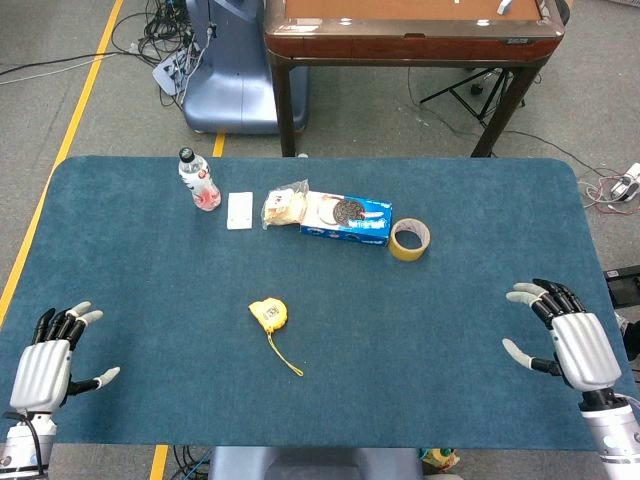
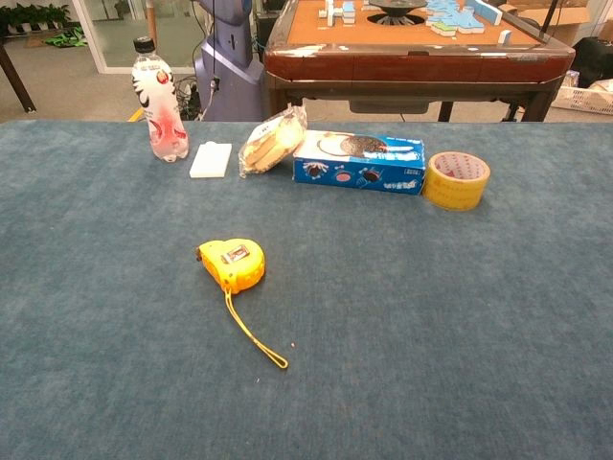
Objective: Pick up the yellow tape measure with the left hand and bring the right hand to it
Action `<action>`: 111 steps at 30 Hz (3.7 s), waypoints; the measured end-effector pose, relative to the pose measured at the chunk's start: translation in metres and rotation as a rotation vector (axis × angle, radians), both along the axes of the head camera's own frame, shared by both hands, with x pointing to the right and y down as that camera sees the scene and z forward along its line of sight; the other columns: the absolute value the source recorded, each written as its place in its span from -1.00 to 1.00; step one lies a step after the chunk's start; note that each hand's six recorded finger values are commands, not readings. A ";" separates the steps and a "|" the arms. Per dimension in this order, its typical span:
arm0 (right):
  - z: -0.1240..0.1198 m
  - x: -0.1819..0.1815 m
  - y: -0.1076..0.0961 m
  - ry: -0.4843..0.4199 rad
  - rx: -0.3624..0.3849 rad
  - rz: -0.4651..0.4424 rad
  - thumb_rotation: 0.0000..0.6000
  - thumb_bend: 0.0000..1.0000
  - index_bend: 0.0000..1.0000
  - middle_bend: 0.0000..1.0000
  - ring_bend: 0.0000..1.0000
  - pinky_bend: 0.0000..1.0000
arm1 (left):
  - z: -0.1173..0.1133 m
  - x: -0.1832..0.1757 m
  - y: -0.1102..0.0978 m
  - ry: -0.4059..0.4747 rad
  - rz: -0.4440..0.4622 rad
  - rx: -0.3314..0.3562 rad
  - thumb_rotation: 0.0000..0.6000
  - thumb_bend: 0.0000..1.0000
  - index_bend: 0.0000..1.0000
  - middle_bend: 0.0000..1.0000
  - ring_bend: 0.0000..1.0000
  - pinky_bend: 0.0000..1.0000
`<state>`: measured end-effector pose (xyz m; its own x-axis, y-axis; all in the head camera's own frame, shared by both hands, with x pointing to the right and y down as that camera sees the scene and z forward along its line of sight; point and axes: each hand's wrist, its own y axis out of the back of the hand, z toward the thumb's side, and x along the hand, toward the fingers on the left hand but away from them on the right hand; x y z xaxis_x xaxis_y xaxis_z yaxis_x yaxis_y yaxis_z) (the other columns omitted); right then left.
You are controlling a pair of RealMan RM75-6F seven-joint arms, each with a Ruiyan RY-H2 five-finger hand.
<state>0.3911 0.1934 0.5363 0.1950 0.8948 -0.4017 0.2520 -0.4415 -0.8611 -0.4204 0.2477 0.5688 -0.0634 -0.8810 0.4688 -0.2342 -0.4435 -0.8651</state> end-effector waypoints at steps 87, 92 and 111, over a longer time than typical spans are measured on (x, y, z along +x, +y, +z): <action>-0.014 0.015 0.002 0.057 0.035 0.040 1.00 -0.37 -0.41 -0.52 -0.70 -0.72 | 0.103 0.220 -0.089 0.503 0.450 -0.401 1.00 -0.89 -0.62 -0.58 -0.90 -1.00; -0.016 0.020 0.003 0.059 0.036 0.051 1.00 -0.37 -0.41 -0.52 -0.70 -0.72 | 0.121 0.239 -0.094 0.466 0.487 -0.397 1.00 -0.89 -0.67 -0.61 -0.90 -1.00; -0.021 0.029 0.005 0.070 0.040 0.073 1.00 -0.37 -0.41 -0.52 -0.70 -0.72 | 0.169 0.277 -0.093 0.351 0.553 -0.427 1.00 -0.89 -0.74 -0.66 -0.94 -1.00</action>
